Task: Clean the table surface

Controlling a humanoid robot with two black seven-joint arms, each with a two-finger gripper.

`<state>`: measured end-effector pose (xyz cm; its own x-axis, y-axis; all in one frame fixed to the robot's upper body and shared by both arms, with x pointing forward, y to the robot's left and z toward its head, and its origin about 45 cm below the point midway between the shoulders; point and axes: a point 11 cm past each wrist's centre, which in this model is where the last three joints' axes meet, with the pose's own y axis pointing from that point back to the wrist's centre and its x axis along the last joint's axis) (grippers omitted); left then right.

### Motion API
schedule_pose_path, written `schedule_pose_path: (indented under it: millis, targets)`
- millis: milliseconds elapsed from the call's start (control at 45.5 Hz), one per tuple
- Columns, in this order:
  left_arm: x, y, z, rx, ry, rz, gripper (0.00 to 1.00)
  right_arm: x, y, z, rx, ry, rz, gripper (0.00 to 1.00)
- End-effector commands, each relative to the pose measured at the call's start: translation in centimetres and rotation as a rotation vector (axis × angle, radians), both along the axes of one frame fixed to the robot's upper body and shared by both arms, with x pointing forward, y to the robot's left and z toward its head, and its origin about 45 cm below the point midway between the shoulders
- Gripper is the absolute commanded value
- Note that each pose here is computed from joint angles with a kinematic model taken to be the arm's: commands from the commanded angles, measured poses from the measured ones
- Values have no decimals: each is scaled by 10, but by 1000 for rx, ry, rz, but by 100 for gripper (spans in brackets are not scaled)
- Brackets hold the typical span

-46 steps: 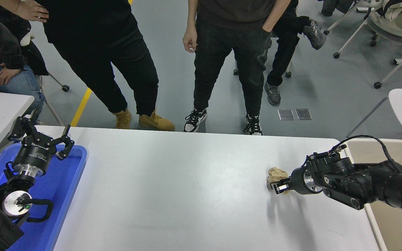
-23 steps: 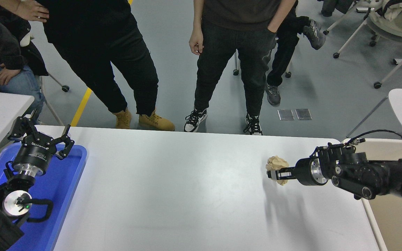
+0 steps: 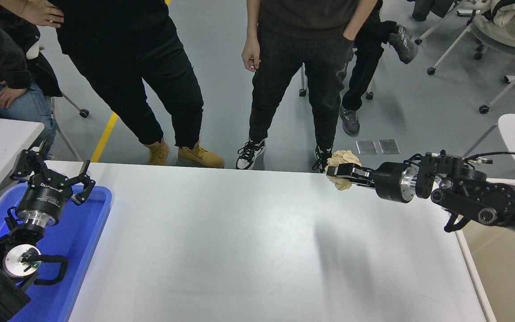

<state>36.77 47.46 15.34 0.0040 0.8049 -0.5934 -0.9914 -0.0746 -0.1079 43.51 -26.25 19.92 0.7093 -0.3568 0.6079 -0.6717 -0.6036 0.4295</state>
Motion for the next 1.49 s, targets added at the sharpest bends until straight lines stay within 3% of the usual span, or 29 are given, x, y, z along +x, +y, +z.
schedule_pose_path:
  millis: [0,308,549,1011,1319,1473]
  targets:
    - [0,0,0,0,0,0,100,6,-21,16,36,-21,-67,0]
    - [0,0,0,0,0,0,100,2,-27,18,35,-9,-64,0]
    - [0,0,0,0,0,0,100,-21,-27,5,6,119,21,0]
    - [0,0,0,0,0,0,100,0,-54,104,9,51,42,0]
    - [0,0,0,0,0,0,100,2,-67,117,0,41,21,0]
    - [0,0,0,0,0,0,100,10,-106,109,-47,31,-97,0]
